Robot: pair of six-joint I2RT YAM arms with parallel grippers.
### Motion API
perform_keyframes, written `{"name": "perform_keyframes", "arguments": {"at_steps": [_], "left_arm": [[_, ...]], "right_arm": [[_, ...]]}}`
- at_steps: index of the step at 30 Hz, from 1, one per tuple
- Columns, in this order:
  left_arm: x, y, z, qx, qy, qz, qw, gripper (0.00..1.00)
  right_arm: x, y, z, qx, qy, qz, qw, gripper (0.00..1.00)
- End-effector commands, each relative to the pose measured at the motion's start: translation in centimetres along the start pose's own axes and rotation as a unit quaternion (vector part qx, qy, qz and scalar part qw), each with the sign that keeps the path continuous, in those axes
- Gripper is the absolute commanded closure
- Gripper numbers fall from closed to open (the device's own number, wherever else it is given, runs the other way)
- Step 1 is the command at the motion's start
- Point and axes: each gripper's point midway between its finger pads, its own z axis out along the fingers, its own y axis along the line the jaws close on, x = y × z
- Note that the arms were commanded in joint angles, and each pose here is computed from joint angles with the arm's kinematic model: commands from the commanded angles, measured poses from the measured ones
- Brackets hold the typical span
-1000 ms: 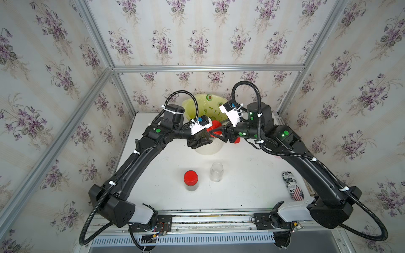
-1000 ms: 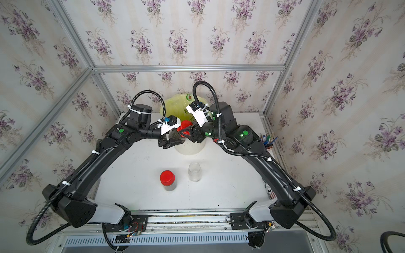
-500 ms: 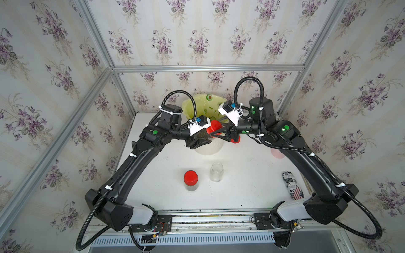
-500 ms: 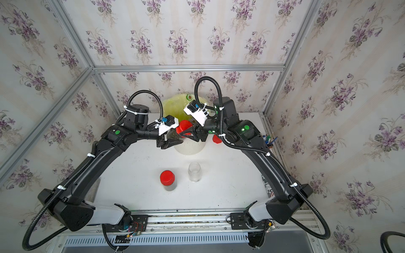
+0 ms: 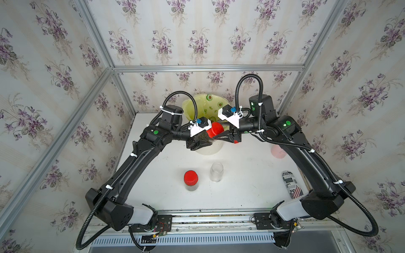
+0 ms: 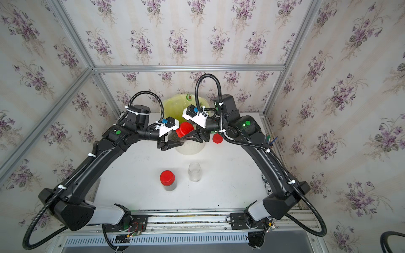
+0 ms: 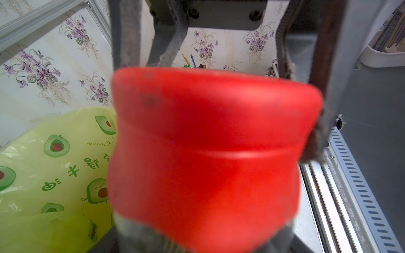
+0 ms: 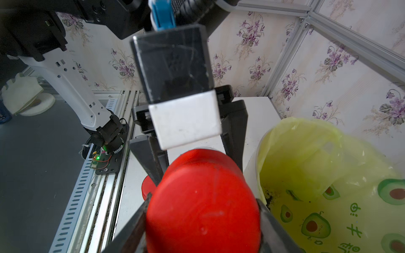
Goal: Empty moldy tea leaves from jars
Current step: Unscrew the lid from the jar.
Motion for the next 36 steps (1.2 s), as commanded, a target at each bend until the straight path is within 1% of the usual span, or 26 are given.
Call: {"name": "perform_keyframes", "arguments": {"at_steps": [1,4,8,11,15,16,19,23,26,30,33,36], "left_arm": [[-0.9,0.5,-0.2,-0.009,-0.014,0.012,1.0,0.26],[-0.9,0.7,-0.2,-0.012,-0.011,0.011,1.0,0.26],[-0.9,0.7,-0.2,-0.014,-0.01,0.013,1.0,0.26],[-0.8,0.8,-0.1,-0.014,-0.009,0.011,1.0,0.26],[-0.9,0.8,-0.1,-0.013,-0.01,0.011,1.0,0.26],[-0.9,0.9,-0.2,-0.014,-0.01,0.01,1.0,0.26],[-0.9,0.9,-0.2,-0.015,-0.009,0.012,1.0,0.26],[-0.9,1.0,-0.3,-0.019,-0.007,0.013,1.0,0.26],[-0.8,1.0,-0.2,-0.017,-0.008,0.012,1.0,0.26],[-0.9,0.9,-0.1,-0.016,-0.009,0.01,1.0,0.26],[-0.9,1.0,-0.1,-0.017,-0.008,0.01,1.0,0.26],[-0.8,1.0,-0.1,-0.017,-0.007,0.01,1.0,0.26]], "right_arm": [[0.1,1.3,0.0,-0.034,-0.001,-0.014,0.999,0.37],[-0.4,1.2,-0.2,-0.031,-0.009,-0.005,0.999,0.25],[-0.7,1.4,-0.5,-0.028,-0.013,0.007,0.999,0.13],[-1.1,1.1,-0.9,-0.012,-0.019,0.022,1.0,0.08],[-1.4,-0.5,-1.6,0.051,-0.032,0.076,0.995,0.01],[-1.5,-0.9,-2.0,0.07,-0.036,0.096,0.992,0.0],[-1.3,-1.1,-2.7,0.097,-0.047,0.142,0.984,0.0],[-0.4,-1.7,-4.0,0.152,-0.061,0.207,0.965,0.0],[-0.5,-1.1,-4.6,0.155,-0.079,0.24,0.955,0.0],[-0.9,-0.3,-4.7,0.161,-0.096,0.264,0.946,0.0],[-0.9,-0.8,-4.6,0.175,-0.104,0.292,0.935,0.0],[-0.7,-1.1,-3.9,0.182,-0.1,0.304,0.93,0.0]]}}
